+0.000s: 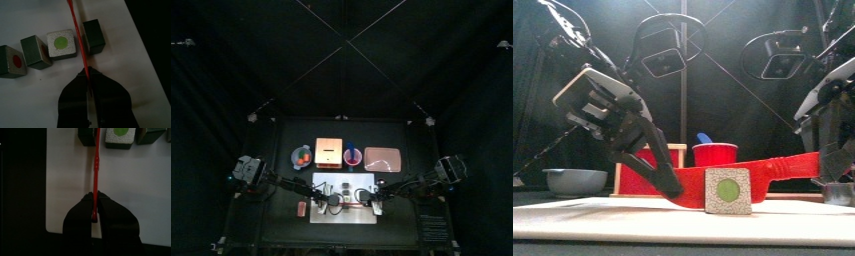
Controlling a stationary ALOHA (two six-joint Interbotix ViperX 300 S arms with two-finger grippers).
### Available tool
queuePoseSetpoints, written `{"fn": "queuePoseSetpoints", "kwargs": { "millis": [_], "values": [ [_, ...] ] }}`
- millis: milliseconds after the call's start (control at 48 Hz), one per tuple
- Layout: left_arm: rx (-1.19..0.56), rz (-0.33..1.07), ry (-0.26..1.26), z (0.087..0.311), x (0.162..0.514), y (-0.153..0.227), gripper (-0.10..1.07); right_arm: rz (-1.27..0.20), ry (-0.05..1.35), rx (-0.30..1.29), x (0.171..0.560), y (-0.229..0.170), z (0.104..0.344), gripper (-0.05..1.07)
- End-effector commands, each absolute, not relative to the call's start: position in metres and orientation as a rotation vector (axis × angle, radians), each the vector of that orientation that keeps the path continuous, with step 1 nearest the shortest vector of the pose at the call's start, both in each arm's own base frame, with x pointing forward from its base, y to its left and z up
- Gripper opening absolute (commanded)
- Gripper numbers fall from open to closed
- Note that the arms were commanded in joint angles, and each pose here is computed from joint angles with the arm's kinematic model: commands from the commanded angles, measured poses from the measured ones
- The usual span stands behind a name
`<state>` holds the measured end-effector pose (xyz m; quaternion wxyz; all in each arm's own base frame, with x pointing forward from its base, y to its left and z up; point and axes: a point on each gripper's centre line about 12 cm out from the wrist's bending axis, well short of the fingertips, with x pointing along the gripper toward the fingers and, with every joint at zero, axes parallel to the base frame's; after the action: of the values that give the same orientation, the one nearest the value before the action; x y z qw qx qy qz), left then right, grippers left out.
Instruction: Cut sushi roll
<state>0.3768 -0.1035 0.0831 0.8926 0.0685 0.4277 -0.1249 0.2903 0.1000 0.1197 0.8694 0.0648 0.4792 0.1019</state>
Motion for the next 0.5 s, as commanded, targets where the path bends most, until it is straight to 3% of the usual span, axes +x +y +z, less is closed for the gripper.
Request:
{"fn": "queuePoseSetpoints", "kwargs": {
  "millis": [0,333,479],
  "values": [
    [0.158,-0.270,0.907,0.088,0.369,-0.106,0.37,0.258,0.994,0.112,0.284,0.108,0.130,0.36],
    [0.230,-0.230,0.760,0.153,0.382,-0.075,0.40,0.273,0.939,0.082,0.272,0.089,0.172,0.36],
    [0.220,-0.198,0.712,0.164,0.391,-0.062,0.62,0.261,0.932,0.113,0.263,0.079,0.188,0.36]
  ]
}}
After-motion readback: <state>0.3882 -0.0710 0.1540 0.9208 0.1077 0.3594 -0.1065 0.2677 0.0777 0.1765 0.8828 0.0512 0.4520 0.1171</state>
